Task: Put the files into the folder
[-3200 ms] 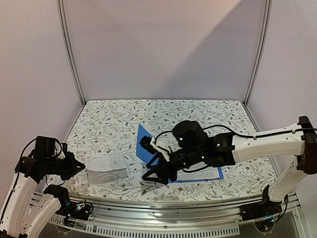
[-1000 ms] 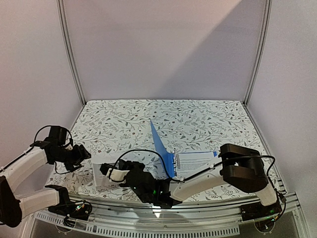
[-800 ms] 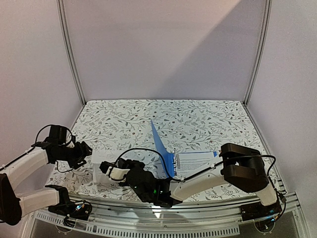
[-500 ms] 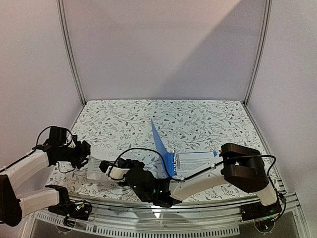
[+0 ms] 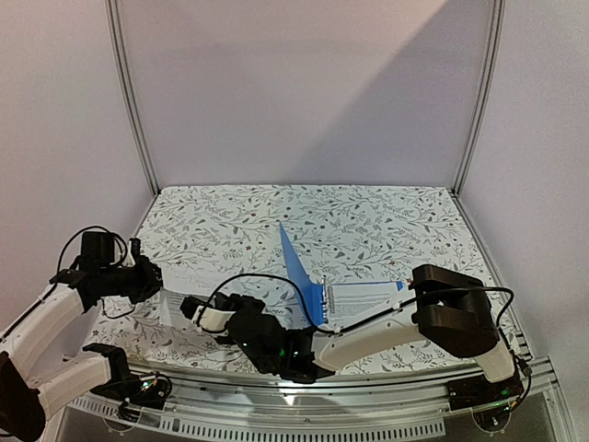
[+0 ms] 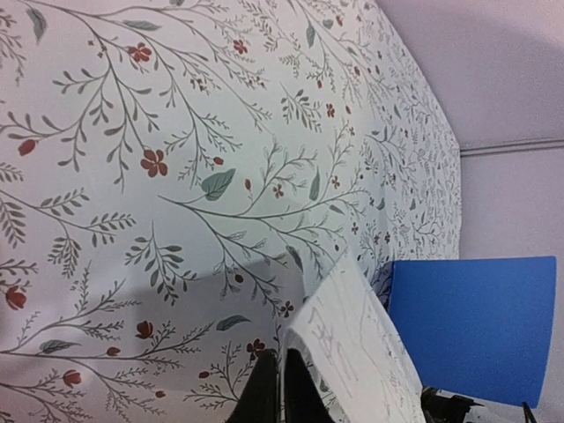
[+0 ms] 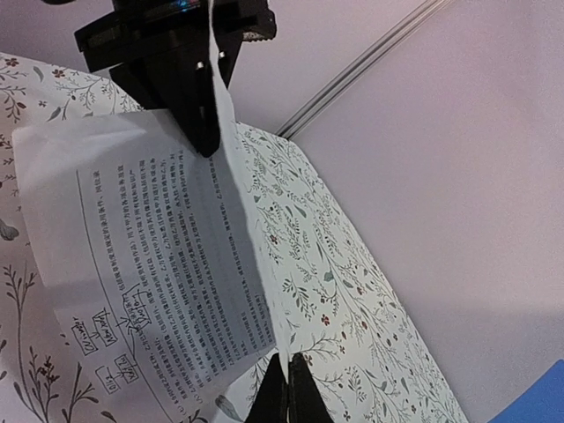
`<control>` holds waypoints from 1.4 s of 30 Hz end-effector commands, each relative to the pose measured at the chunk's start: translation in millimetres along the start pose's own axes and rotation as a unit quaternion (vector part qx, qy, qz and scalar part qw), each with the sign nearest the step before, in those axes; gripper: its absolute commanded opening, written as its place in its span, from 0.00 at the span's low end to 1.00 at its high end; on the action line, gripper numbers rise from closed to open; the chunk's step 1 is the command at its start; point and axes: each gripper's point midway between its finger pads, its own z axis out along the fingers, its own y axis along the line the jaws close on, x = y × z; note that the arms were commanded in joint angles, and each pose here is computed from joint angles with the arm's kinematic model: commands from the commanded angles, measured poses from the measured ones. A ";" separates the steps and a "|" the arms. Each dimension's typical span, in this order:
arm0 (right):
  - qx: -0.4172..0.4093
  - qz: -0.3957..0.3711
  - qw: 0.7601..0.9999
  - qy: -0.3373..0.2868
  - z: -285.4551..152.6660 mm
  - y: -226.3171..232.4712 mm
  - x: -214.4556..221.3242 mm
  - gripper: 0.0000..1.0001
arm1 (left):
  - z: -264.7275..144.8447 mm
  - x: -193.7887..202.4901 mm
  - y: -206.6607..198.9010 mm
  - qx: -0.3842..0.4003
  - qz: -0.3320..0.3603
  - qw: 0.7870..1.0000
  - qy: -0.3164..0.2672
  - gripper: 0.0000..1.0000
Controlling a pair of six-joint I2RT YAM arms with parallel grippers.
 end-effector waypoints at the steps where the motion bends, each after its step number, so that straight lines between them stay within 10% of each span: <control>1: -0.025 -0.007 1.000 0.006 3.2 16.5 6.9 0.00 | -8.7 -1.3 -8.0 0.004 0.017 1.000 0.002 0.00; 5: -0.088 -0.025 0.996 -0.012 -8.3 41.0 -1.5 0.04 | -24.5 -27.1 -25.3 -0.005 0.057 0.997 -0.042 0.00; 12: -0.358 -0.027 0.932 -0.059 -70.7 114.8 -54.0 0.68 | -81.8 -99.0 -93.5 0.001 0.177 0.968 -0.179 0.00; 16: -0.445 0.056 0.887 -0.104 -112.9 95.2 -104.1 0.73 | -103.9 -112.5 -139.7 0.058 0.247 0.945 -0.208 0.00; 23: -0.428 0.147 0.877 -0.160 -146.1 -2.6 -145.4 0.74 | -129.3 -77.7 -216.6 0.225 0.345 0.894 -0.176 0.00; 30: -0.360 0.333 0.857 -0.161 -128.6 -152.7 -97.5 0.66 | -151.1 -36.7 -255.7 0.359 0.374 0.846 -0.126 0.00; 42: -0.303 0.502 0.790 -0.177 -97.2 -240.0 -32.5 0.93 | -155.6 31.6 -316.3 0.490 0.409 0.769 -0.038 0.00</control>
